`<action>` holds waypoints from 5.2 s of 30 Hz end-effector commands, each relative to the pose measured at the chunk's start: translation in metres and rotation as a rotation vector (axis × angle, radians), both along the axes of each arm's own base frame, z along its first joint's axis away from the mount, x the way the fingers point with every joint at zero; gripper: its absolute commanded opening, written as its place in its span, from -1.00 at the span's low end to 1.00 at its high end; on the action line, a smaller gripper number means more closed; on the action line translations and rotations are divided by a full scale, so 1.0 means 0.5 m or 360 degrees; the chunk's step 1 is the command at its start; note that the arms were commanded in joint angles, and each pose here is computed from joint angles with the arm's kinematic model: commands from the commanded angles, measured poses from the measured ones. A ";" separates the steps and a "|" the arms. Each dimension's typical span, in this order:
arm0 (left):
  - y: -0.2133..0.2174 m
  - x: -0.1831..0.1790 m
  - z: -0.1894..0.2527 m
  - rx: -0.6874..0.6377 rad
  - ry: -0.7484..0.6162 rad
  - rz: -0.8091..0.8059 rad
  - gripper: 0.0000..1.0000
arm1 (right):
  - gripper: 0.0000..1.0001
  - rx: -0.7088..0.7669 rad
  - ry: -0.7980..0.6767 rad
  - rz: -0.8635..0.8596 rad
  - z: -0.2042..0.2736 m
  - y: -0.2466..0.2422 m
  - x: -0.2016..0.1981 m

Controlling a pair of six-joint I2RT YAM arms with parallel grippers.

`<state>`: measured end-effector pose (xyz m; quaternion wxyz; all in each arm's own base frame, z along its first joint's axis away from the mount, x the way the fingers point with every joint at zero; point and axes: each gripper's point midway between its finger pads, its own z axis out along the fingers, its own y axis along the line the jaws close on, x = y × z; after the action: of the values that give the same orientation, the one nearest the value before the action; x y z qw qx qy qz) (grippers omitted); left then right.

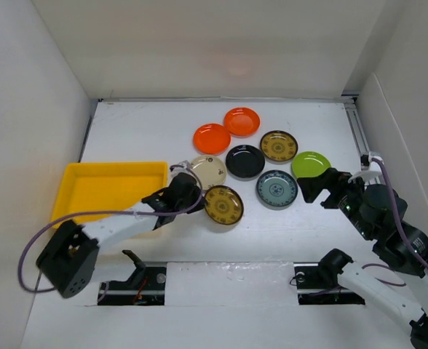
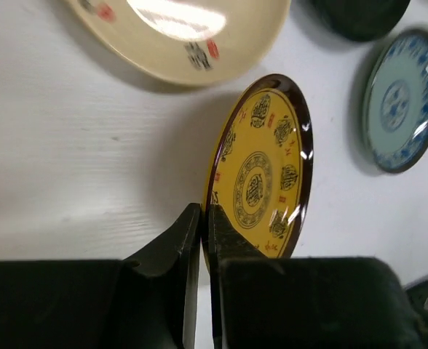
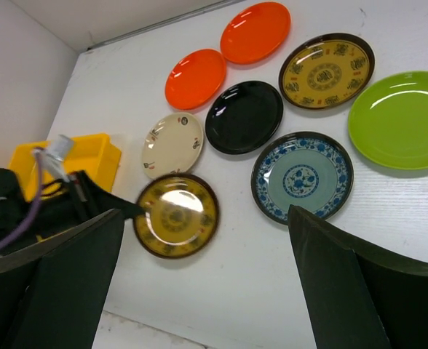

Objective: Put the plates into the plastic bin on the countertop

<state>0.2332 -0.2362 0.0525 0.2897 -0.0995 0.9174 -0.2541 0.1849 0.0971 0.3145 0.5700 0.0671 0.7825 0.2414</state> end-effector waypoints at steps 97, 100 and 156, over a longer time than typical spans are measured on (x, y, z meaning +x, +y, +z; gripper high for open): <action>0.135 0.214 0.095 0.0070 0.0013 0.1250 -1.00 | 1.00 0.0102 -0.0128 0.0303 0.015 0.084 0.006; 0.170 0.226 0.163 0.0040 -0.0054 0.1282 -1.00 | 1.00 0.0088 -0.0134 0.0306 0.014 0.081 0.002; -0.062 0.236 0.274 -0.0025 -0.0305 0.0296 0.99 | 1.00 0.0027 -0.0166 0.0307 0.037 0.066 -0.007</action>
<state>0.3343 -0.2339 0.1744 0.3691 -0.1939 0.8765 -0.2409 0.1791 0.1342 0.3168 0.5718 -0.0360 0.7620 0.3020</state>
